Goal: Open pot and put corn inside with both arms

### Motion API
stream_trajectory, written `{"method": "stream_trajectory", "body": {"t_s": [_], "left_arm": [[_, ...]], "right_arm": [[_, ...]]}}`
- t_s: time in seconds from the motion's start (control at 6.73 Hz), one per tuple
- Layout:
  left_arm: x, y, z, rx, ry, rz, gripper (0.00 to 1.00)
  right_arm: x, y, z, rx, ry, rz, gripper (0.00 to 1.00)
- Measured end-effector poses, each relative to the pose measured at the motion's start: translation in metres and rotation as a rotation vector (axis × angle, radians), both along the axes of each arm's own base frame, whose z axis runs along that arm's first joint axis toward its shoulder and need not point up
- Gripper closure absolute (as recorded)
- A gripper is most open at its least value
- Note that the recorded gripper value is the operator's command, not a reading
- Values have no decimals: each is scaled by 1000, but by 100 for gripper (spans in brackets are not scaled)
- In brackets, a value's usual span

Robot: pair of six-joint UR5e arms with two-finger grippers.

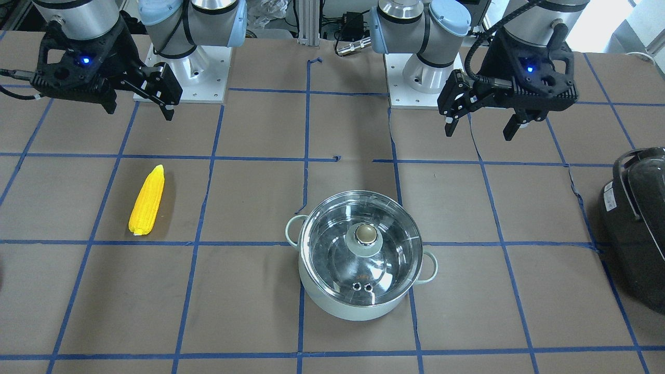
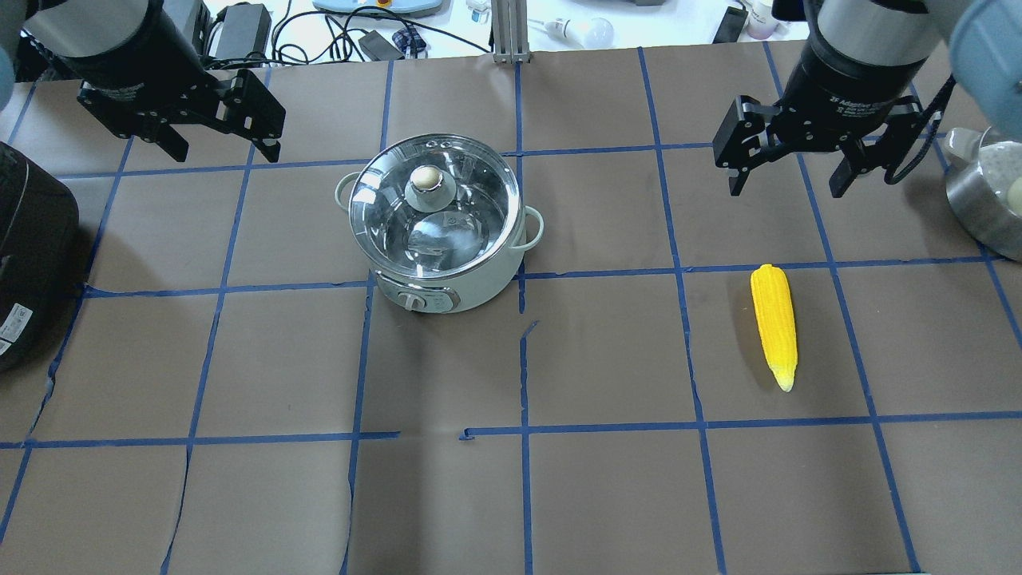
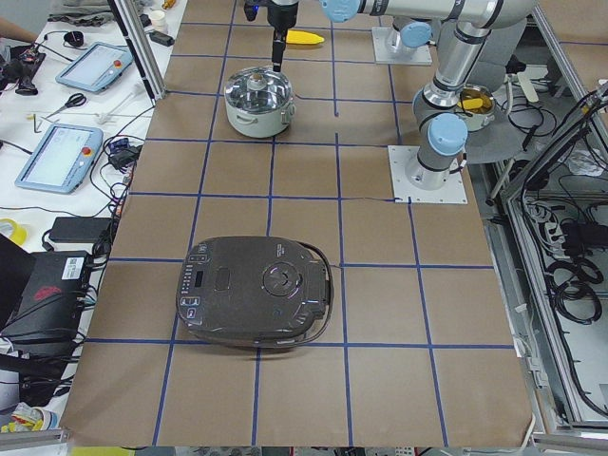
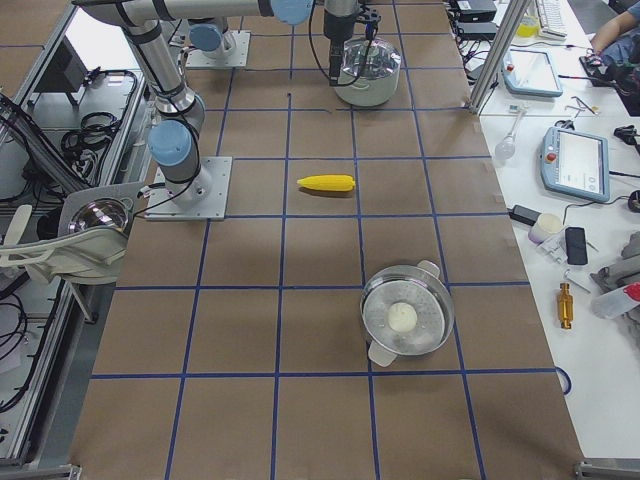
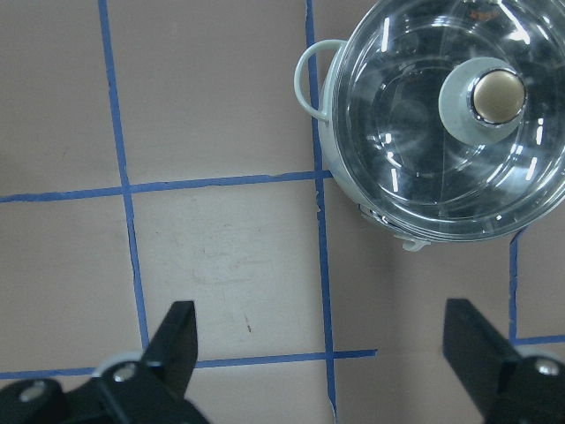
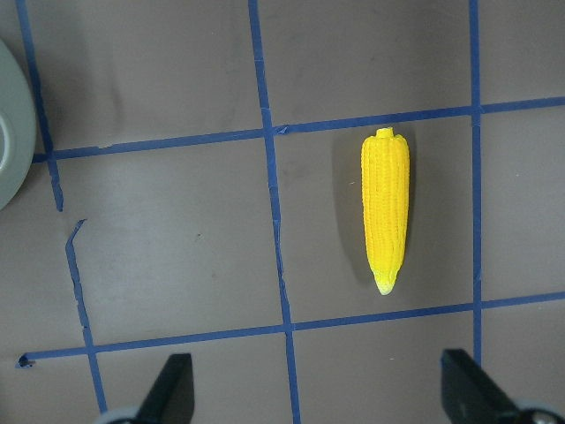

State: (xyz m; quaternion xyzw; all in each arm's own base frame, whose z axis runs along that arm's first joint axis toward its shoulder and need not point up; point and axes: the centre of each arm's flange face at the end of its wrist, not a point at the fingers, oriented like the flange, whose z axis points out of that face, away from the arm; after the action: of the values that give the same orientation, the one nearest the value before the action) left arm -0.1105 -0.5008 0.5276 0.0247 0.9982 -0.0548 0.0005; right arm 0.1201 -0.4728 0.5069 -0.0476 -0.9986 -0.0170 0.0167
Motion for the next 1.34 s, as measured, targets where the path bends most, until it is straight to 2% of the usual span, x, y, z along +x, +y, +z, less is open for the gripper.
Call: {"method": "stream_trajectory", "body": {"t_s": [0.3,0.74,1.04,1.34], "left_arm": [[-49,-6,-14,11,2,17,0],[-124,-48,-77,7,30,55,0],[-146,-72,-123,20,39,81,0],[-159,-84,-148,20,34,76,2]], "right_arm": [[-1,0,0,1,7,0,0],[-1,0,0,0,11,0,0],[-2,0,0,0,12,-2,0],[-4,-1,-2,9,14,-9,0]]}}
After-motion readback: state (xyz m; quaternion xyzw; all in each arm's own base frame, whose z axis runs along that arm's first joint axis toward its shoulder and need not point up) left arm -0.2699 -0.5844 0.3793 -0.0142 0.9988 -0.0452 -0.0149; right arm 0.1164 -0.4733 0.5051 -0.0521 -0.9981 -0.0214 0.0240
